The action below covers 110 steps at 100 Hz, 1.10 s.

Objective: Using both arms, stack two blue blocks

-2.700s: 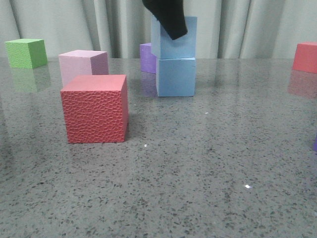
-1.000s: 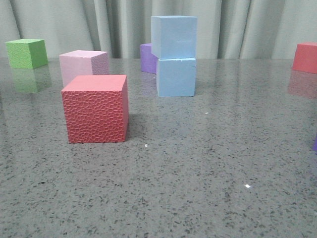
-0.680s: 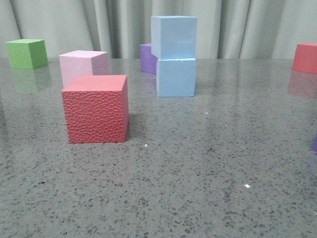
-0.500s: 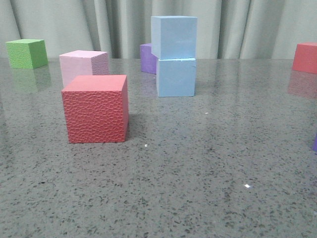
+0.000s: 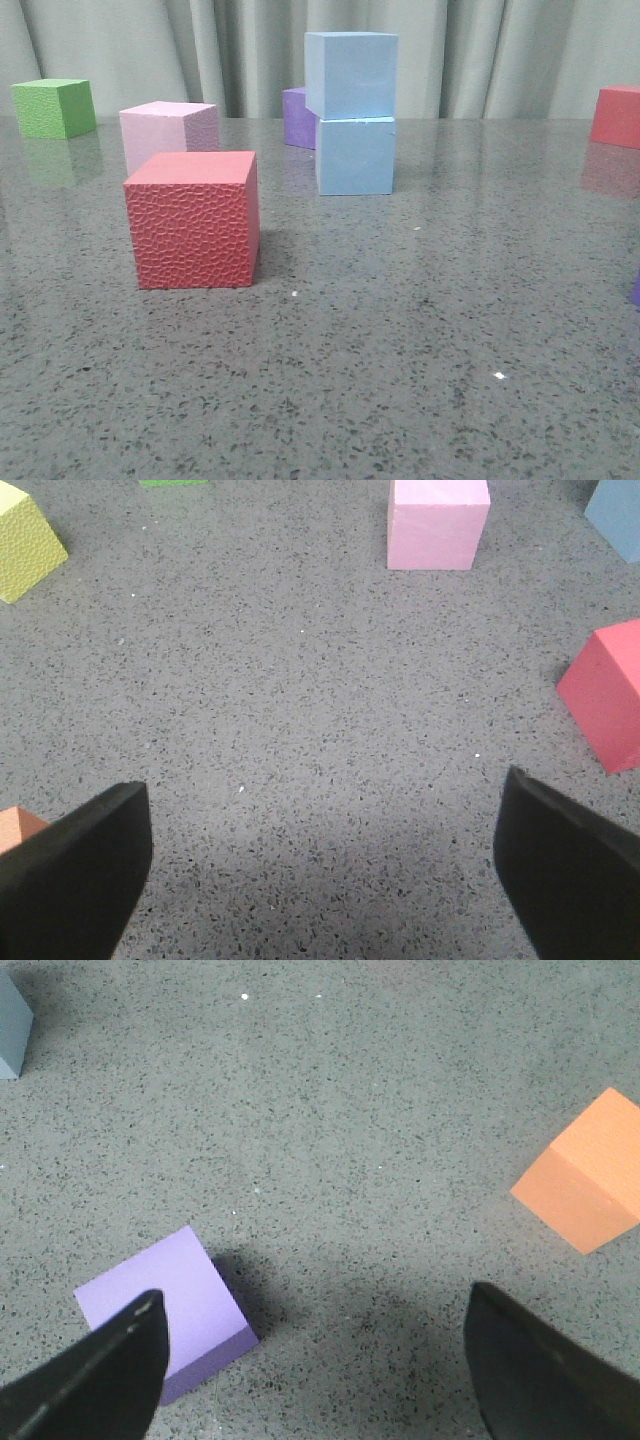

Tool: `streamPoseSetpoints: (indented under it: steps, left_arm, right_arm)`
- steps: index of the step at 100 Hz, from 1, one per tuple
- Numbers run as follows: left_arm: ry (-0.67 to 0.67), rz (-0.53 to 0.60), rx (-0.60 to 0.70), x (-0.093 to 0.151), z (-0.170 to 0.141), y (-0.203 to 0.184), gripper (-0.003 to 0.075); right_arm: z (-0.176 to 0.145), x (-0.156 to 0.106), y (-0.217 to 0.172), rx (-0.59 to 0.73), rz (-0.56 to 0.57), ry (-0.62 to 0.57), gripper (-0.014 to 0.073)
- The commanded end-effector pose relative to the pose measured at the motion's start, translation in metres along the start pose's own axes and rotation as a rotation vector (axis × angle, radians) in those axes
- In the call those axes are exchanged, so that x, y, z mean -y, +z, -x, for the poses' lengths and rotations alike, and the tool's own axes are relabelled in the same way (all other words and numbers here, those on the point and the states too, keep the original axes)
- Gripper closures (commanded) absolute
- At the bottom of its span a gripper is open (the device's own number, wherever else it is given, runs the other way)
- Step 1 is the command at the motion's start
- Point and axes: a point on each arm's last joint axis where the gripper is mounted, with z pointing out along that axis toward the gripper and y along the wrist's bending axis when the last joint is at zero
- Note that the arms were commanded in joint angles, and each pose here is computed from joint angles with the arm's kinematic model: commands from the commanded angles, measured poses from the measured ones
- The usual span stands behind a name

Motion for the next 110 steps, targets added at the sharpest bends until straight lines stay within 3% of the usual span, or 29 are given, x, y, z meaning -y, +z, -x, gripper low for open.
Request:
streamPoseSetpoints:
  steps: [1,10,17,32,49,54,110]
  left_arm:
    - [-0.019,0.003,0.093,-0.0004,0.0116,-0.0063,0.0104]
    - [-0.019,0.003,0.093,-0.0004,0.0116,-0.0063,0.0206]
    - [-0.019,0.003,0.093,-0.0004,0.0116,-0.0063,0.0312]
    - [-0.019,0.003,0.093,-0.0004,0.0116,-0.0063,0.0532]
    - [-0.019,0.003,0.093,-0.0004,0.0116,-0.0063,0.0740]
    - [-0.019,0.003,0.093,-0.0004,0.0116,-0.0063,0.0739]
    - [-0.019,0.003,0.093,-0.0004,0.0116,-0.0063,0.0739]
  right_arm:
    - [0.0089,0.0005,-0.0056,0.079,0.002,-0.003,0.0001]
    - [0.0089,0.0005,-0.0056,0.079,0.002,-0.003,0.0058]
    - [0.0089,0.0005,-0.0056,0.079,0.002,-0.003,0.0150]
    - [0.0089,0.0005,-0.0056,0.079,0.002,-0.003,0.0438]
    - [0.0089,0.0005,-0.0056,0.079,0.002,-0.003,0.0681]
    - [0.0089,0.0005,-0.0056,0.079,0.002,-0.003,0.0723]
    - [0.0090,0.0005,-0.0056,0.080,0.002,-0.003,0.0717]
